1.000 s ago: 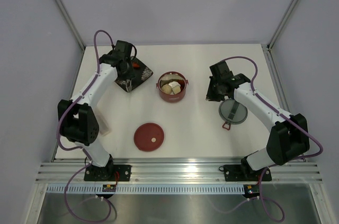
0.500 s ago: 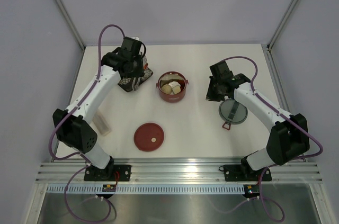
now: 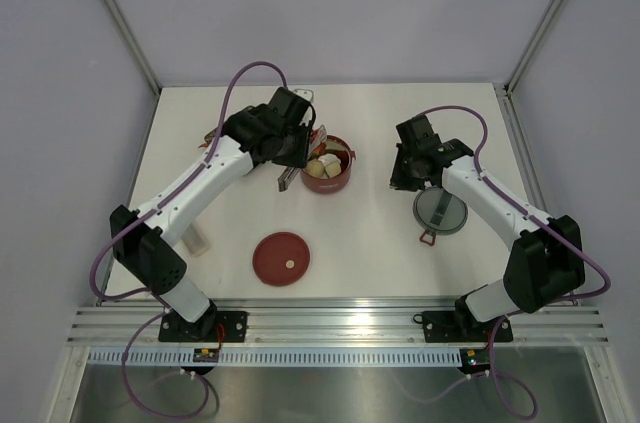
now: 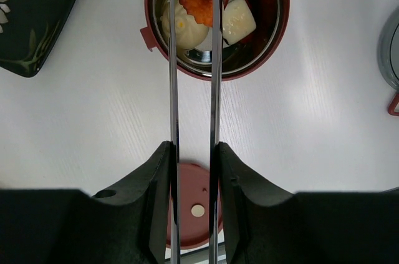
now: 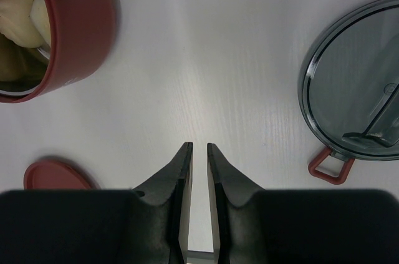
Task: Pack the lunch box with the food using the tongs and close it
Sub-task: Place the fake food in the packing box, then place the clamp at the center of the board.
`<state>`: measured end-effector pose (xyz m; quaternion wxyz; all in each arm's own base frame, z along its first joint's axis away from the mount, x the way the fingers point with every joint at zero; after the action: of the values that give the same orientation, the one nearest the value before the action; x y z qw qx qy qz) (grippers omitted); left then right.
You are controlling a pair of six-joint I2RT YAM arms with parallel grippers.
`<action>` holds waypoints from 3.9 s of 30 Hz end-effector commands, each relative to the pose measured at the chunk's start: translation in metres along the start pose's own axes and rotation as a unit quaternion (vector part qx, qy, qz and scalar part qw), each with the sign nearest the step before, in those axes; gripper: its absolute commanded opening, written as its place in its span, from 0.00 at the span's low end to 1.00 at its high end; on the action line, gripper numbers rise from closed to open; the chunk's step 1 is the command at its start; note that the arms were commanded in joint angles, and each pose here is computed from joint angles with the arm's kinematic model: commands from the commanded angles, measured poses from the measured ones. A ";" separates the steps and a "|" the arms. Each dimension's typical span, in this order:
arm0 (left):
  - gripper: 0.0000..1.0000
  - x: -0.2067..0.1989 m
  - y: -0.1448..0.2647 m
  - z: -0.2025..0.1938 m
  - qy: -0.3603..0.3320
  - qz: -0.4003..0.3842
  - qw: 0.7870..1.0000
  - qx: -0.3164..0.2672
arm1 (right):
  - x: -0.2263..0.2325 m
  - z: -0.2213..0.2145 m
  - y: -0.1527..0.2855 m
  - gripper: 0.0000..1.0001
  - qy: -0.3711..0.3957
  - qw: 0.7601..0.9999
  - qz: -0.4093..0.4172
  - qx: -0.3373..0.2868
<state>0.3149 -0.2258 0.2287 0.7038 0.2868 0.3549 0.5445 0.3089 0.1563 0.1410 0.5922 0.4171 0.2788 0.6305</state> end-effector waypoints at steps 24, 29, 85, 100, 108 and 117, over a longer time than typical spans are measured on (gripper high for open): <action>0.42 -0.029 -0.005 -0.006 -0.014 -0.042 0.999 0.001 | 0.003 0.009 0.007 0.23 -0.003 1.000 0.004 -0.027; 0.42 -0.031 -0.002 -0.004 -0.015 -0.045 0.999 -0.004 | 0.003 0.008 0.007 0.23 -0.004 1.000 0.004 -0.026; 0.06 -0.139 -0.016 -0.079 -0.157 -0.185 0.965 -0.098 | -0.134 0.034 0.052 0.27 -0.110 0.985 -0.100 -0.090; 0.42 -0.140 -0.079 -0.126 -0.151 -0.168 0.973 -0.050 | -0.133 0.012 0.039 0.27 -0.123 0.986 -0.090 -0.060; 0.73 -0.145 -0.078 -0.133 -0.167 -0.169 0.971 -0.038 | -0.130 0.017 0.042 0.28 -0.123 0.986 -0.086 -0.066; 0.81 -0.145 -0.038 -0.107 -0.166 -0.173 0.968 -0.071 | -0.127 0.017 0.041 0.29 -0.124 0.987 -0.077 -0.065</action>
<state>0.2196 -0.3678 0.1060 0.8306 0.3202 0.2552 0.3774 0.2882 0.0205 0.1493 0.6960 0.4354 0.2141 0.5294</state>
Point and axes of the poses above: each gripper's point midway between its finger pads, its own y axis back along the fingers, its own x axis along the line the jaws close on, z = x × y, the point moved 1 cm from there along y, back along the fingers, and after that the axes turned 7 degrees about y, right-handed, at the moved point
